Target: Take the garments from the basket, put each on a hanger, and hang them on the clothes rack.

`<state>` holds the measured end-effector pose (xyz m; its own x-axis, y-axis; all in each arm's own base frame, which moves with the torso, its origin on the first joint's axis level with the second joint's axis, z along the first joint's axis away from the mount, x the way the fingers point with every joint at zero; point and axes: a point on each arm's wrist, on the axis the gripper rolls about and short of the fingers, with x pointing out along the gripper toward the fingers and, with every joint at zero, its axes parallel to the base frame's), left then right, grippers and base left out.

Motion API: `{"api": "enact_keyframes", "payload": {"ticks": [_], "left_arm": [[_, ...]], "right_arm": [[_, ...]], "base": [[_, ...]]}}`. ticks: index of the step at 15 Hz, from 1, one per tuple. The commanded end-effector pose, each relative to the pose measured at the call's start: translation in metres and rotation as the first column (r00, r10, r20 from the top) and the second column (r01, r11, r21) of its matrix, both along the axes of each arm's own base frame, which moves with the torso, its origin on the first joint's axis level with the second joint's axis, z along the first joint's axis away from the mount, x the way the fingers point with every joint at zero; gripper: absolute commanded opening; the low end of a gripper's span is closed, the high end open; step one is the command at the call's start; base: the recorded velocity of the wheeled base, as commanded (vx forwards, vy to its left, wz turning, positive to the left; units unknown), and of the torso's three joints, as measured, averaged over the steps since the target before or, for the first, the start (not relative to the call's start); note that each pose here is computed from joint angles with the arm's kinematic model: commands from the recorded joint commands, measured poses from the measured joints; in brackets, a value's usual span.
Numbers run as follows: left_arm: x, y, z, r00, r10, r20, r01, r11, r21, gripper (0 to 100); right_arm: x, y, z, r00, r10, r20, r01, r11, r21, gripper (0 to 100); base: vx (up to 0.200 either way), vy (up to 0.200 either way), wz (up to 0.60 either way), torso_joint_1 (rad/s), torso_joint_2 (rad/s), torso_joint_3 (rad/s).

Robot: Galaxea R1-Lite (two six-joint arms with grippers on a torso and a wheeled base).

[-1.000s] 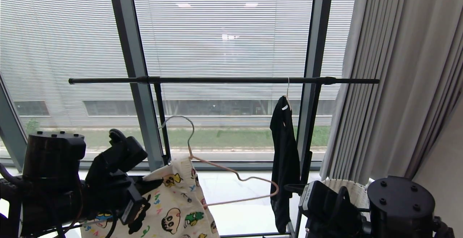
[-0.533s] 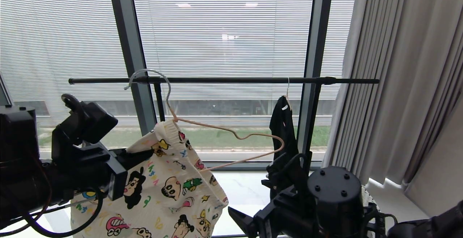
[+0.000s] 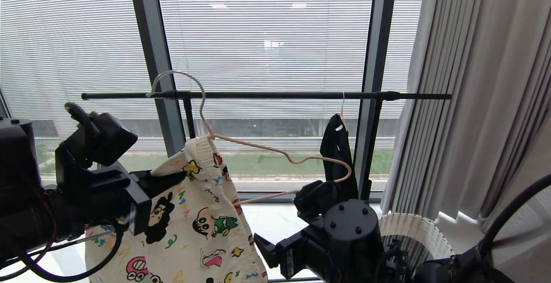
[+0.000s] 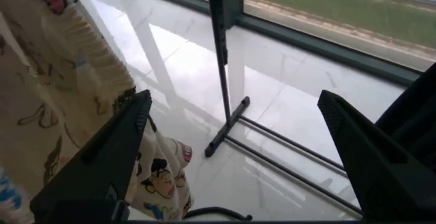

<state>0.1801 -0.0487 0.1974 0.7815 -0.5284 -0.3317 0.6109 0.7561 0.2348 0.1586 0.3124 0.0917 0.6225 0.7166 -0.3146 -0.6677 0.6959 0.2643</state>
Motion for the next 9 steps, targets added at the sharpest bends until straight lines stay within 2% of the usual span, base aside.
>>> {"api": "enact_keyframes", "payload": {"ticks": [1,9], "left_arm": [[0.0015,-0.0015,-0.0029,1.0,-0.006,-0.013,0.006,1.0,0.003,0],[-0.0035,-0.0105,-0.0024,0.998,-0.058,-0.008,0.058,0.998,0.003,0]], "right_arm": [[-0.0225,0.0104,0.0002,0.997,0.072,-0.002,-0.072,0.997,0.002,100],[-0.0282,0.0149,-0.0065,0.996,0.09,-0.003,-0.09,0.996,-0.02,100]], "base": [[0.0,0.0,0.0,0.0,0.0,0.0],[0.0,0.0,0.0,0.0,0.0,0.0]]}}
